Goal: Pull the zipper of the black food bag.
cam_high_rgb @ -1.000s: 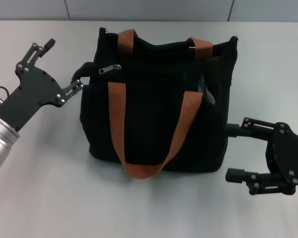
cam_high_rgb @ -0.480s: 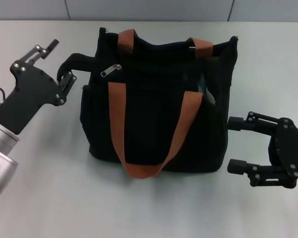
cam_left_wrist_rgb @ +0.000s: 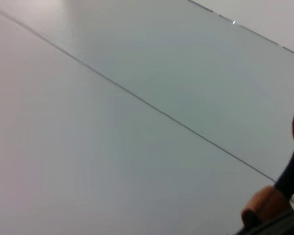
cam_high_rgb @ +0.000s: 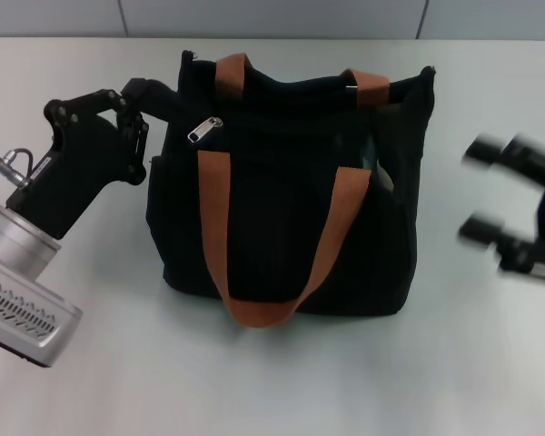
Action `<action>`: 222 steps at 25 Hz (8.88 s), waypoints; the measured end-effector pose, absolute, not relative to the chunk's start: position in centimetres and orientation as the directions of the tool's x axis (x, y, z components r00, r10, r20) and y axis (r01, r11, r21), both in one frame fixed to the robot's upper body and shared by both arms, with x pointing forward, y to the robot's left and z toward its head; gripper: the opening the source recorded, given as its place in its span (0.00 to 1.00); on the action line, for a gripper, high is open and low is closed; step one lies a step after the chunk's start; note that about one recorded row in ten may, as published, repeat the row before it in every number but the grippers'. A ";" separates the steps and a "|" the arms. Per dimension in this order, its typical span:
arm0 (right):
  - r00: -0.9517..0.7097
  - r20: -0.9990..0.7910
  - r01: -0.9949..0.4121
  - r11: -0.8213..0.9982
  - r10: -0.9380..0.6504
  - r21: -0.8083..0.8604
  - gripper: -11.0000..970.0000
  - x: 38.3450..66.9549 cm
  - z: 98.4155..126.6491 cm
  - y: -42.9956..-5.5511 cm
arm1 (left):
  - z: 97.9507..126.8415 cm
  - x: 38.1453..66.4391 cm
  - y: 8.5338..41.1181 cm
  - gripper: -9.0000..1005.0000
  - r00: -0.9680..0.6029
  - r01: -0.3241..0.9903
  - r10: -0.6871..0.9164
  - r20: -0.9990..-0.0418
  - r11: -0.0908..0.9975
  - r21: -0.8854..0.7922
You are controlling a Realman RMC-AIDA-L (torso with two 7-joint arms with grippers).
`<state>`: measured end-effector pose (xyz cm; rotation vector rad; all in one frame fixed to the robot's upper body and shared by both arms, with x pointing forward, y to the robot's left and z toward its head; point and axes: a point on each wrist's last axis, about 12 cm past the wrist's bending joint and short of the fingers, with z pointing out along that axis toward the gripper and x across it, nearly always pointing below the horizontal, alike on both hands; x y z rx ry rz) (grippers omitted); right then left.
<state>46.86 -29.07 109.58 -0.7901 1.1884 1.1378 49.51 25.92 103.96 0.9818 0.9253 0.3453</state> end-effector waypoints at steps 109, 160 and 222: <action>-0.487 -0.671 -0.856 0.459 -0.559 0.240 0.20 60.2 121.7 -10.1 | 104.9 49.9 24.1 0.03 0.629 0.002 0.672 -0.391 0.502 0.865; -0.602 -0.629 -0.787 0.500 -0.492 0.362 0.36 62.0 120.3 -7.6 | 104.8 49.7 23.9 0.03 0.630 -0.006 0.676 -0.382 0.496 0.868; -0.548 -0.571 -0.832 0.466 -0.611 0.300 0.01 60.3 120.8 -12.9 | 104.6 49.4 24.2 0.03 0.616 -0.002 0.685 -0.389 0.495 0.869</action>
